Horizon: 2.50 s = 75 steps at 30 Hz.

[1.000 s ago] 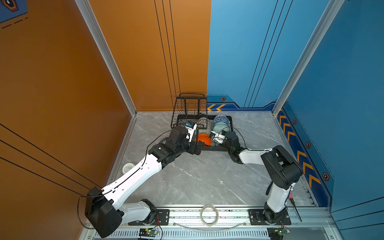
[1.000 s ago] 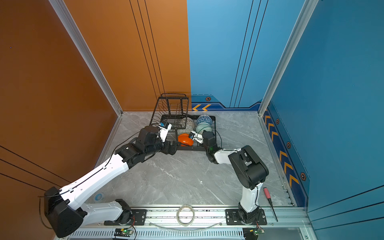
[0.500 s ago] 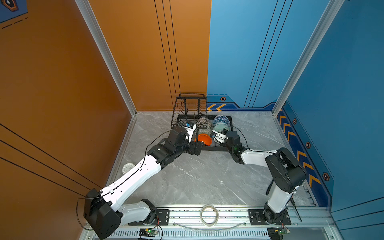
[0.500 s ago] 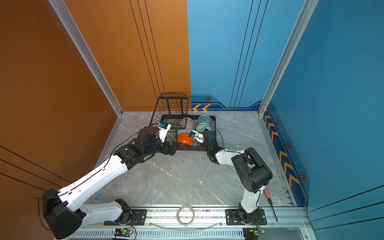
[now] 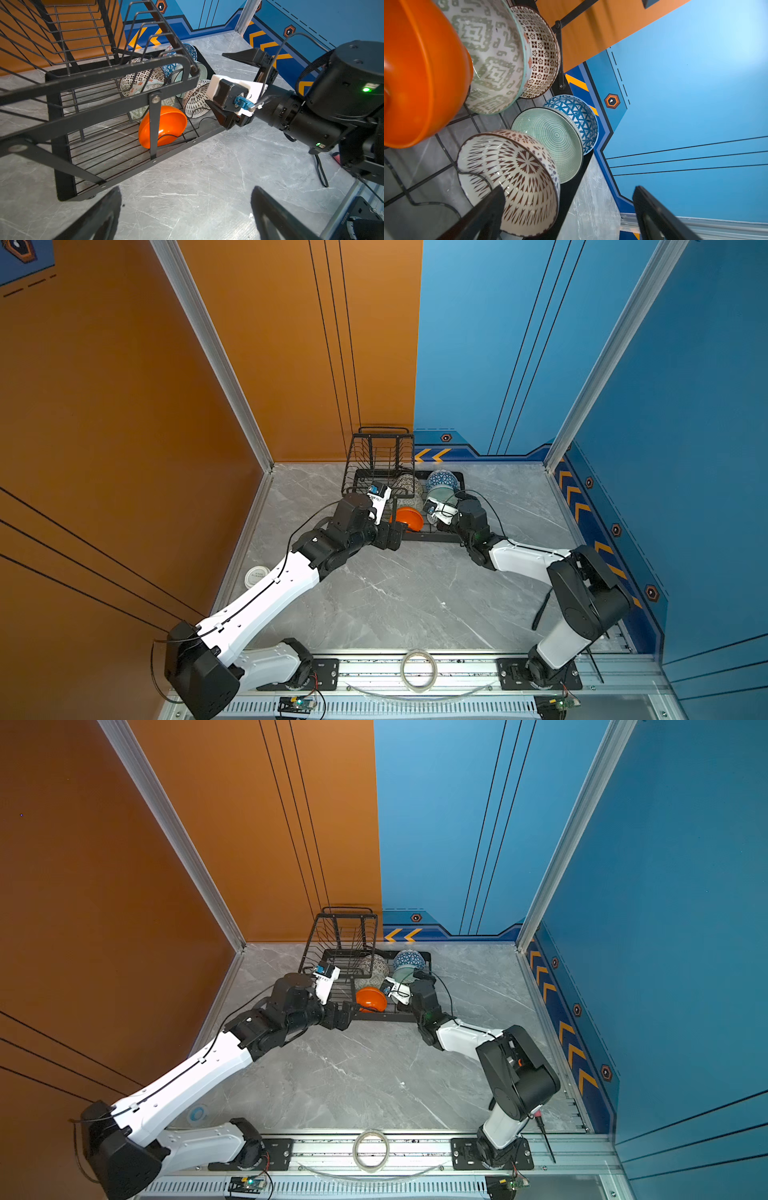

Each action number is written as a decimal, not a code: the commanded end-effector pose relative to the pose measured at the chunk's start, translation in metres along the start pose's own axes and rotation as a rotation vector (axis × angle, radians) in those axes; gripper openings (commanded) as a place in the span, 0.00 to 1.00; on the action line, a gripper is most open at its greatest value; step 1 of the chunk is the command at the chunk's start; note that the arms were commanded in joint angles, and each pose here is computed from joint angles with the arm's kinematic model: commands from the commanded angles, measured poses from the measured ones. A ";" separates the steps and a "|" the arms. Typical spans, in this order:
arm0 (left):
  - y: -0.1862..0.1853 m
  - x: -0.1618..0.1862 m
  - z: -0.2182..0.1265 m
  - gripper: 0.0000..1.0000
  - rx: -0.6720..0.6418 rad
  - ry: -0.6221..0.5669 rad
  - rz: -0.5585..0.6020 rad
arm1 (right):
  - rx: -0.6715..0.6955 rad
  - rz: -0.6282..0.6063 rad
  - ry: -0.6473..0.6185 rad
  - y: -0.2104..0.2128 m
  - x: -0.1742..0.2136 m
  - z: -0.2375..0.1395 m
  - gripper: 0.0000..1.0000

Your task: Load the bowls into the dish rack

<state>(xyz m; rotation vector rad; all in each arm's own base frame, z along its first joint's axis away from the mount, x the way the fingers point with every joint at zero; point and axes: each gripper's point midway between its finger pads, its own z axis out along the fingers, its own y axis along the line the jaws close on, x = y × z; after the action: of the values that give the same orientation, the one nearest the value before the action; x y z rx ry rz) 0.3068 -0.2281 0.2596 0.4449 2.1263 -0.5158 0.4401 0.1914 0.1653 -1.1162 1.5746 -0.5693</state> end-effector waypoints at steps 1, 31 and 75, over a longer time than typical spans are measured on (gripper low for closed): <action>0.009 0.001 -0.007 0.98 -0.022 -0.016 0.001 | -0.004 0.036 0.012 -0.005 0.002 -0.013 0.99; 0.244 0.080 -0.050 0.98 -0.723 -0.404 -0.214 | 0.413 1.024 0.061 -0.083 0.153 -0.132 1.00; 0.286 0.123 0.019 0.98 -0.657 -0.301 -0.094 | 0.308 1.137 0.201 -0.017 0.219 -0.060 1.00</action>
<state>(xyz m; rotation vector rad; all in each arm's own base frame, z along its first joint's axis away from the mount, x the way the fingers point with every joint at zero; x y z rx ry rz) 0.3872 0.0258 0.0857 -0.1332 1.9038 0.0964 0.3912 -0.0230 0.0927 0.1596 1.8947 -0.1460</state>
